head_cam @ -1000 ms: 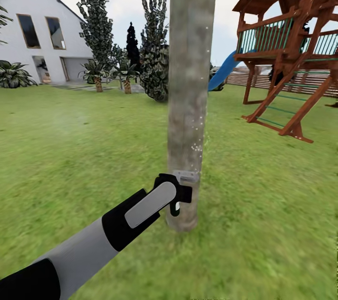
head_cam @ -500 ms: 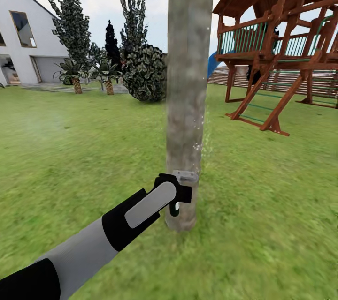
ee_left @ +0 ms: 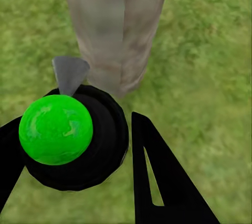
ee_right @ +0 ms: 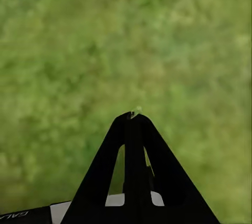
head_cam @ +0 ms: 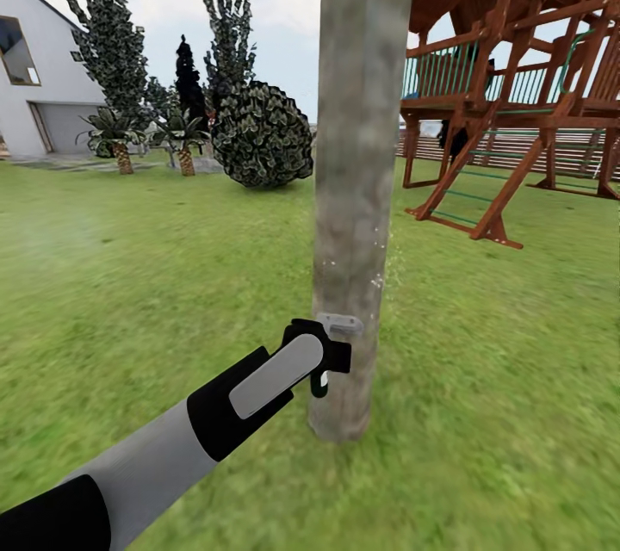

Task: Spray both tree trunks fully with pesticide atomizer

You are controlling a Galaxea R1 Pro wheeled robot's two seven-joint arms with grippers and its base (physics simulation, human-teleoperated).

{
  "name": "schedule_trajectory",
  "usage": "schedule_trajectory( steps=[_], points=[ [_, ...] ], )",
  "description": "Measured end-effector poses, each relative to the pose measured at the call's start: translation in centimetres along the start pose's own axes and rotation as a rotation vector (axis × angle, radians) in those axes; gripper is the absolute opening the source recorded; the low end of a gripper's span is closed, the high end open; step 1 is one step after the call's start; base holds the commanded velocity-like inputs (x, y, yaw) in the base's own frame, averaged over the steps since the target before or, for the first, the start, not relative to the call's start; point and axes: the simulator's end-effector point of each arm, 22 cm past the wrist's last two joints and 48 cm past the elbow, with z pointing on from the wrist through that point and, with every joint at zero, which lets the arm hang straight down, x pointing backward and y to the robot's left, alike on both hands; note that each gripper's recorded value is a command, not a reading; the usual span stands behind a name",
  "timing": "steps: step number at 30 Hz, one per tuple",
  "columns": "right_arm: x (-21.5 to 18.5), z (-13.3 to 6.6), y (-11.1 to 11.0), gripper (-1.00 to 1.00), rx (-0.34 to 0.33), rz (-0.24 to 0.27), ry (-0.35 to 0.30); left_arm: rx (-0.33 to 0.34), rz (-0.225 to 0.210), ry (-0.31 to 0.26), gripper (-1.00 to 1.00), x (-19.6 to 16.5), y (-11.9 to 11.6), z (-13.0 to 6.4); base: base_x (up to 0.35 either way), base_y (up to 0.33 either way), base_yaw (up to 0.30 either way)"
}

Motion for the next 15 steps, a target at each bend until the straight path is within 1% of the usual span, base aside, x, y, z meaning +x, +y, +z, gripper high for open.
schedule_trajectory(
  steps=[5, 7, 10, 12, 15],
  points=[
    [0.0, 0.0, 0.0, -1.0, 0.001, 0.0, -0.001, -0.003, 0.0, 0.003, -1.0, 0.1, 0.1, 0.1, 0.028, -0.002, -0.004],
    [0.0, 0.0, 0.2, -1.0, -0.001, 0.001, 0.0, -0.034, -0.003, 0.018, -1.0, 0.4, 0.8, 0.5, 0.003, 0.0, 0.0],
    [0.0, 0.0, 0.4, -1.0, -0.003, 0.0, -0.002, -0.12, 0.001, 0.03, -1.0, 0.6, 2.2, 0.5, 0.0, 0.0, 0.0],
    [0.0, 0.0, 0.4, -1.0, -0.004, -0.001, -0.003, -0.142, 0.005, 0.027, -1.0, 0.3, 2.4, 0.2, 0.0, 0.0, 0.0],
    [0.0, 0.0, 0.5, -1.0, -0.004, -0.001, -0.003, -0.16, 0.011, -0.003, -1.0, -1.4, 2.7, -0.4, 0.0, 0.0, 0.0]
  ],
)
